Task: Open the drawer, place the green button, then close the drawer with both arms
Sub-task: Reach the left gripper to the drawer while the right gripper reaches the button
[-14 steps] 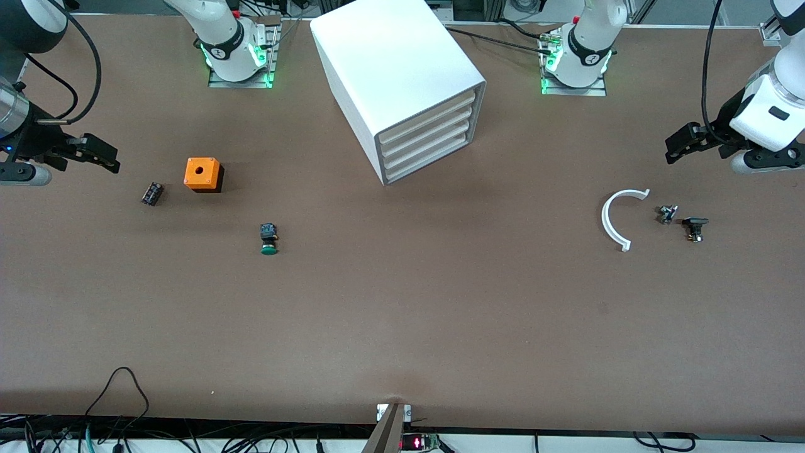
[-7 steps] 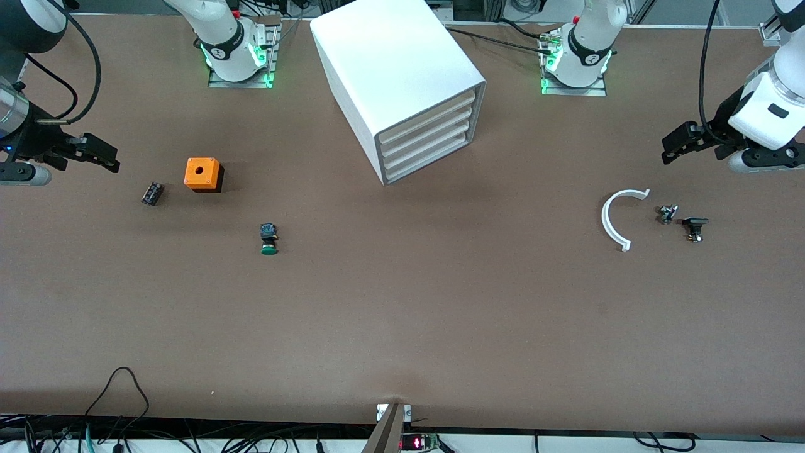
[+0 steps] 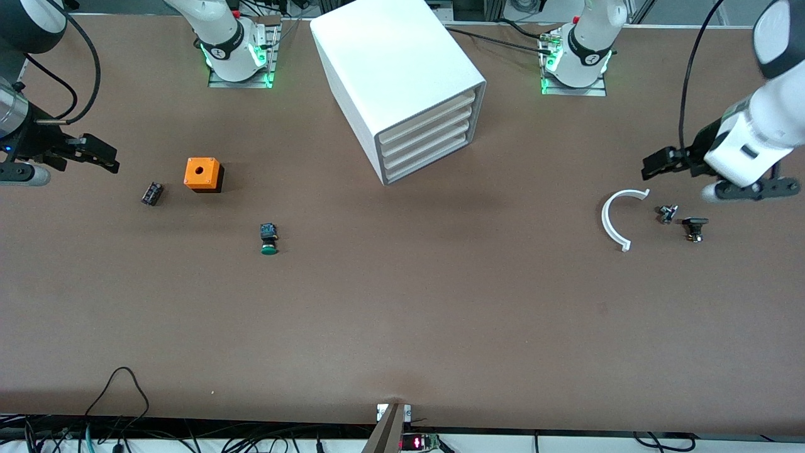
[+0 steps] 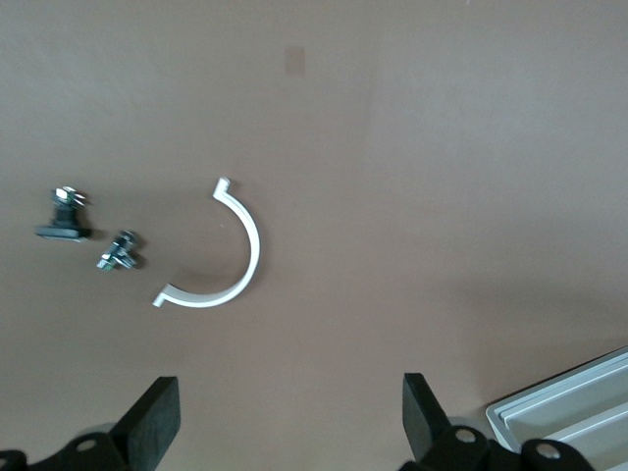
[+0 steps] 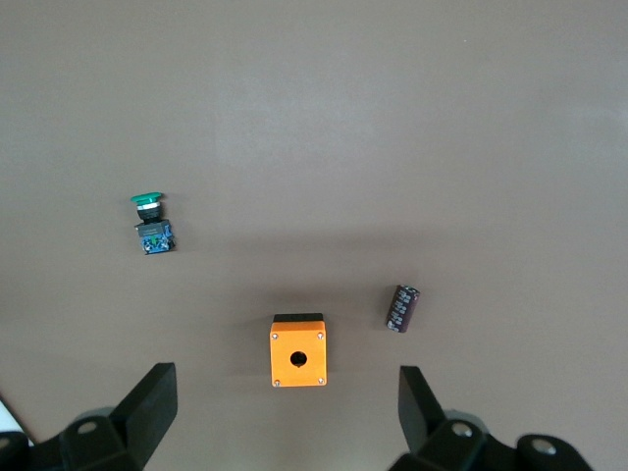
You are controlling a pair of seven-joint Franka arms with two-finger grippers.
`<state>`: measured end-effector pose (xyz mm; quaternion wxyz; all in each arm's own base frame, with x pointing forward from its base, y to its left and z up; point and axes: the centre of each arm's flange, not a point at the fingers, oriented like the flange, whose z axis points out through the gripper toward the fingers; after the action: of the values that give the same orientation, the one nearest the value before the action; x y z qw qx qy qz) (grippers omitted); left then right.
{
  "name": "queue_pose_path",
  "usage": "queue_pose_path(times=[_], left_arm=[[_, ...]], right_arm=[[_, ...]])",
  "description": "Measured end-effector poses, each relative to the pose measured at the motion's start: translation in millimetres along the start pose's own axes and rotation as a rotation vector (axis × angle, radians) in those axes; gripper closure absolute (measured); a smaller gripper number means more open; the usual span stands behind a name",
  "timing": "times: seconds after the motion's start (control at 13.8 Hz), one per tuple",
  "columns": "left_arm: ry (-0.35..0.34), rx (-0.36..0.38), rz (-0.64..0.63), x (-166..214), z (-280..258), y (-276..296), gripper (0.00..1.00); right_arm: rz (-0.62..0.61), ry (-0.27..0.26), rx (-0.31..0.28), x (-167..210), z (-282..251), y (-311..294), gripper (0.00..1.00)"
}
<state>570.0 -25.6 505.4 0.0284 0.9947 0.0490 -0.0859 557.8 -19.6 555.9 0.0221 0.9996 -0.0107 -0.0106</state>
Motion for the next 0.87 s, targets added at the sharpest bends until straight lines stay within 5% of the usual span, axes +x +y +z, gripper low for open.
queue_pose_path(times=[0.36,0.58,0.87], left_arm=[[-0.262,-0.248,0.009,27,105,23,0.0],[-0.452,-0.501,0.045,29,202,57,0.0],[-0.594,-0.78,0.138,10,327,137,0.0]], right_arm=[[-0.012,0.014,0.003,20,27,-10,0.0],[-0.029,0.011,0.023,40,64,-28,0.0],[-0.102,-0.03,0.026,65,141,-77,0.0]])
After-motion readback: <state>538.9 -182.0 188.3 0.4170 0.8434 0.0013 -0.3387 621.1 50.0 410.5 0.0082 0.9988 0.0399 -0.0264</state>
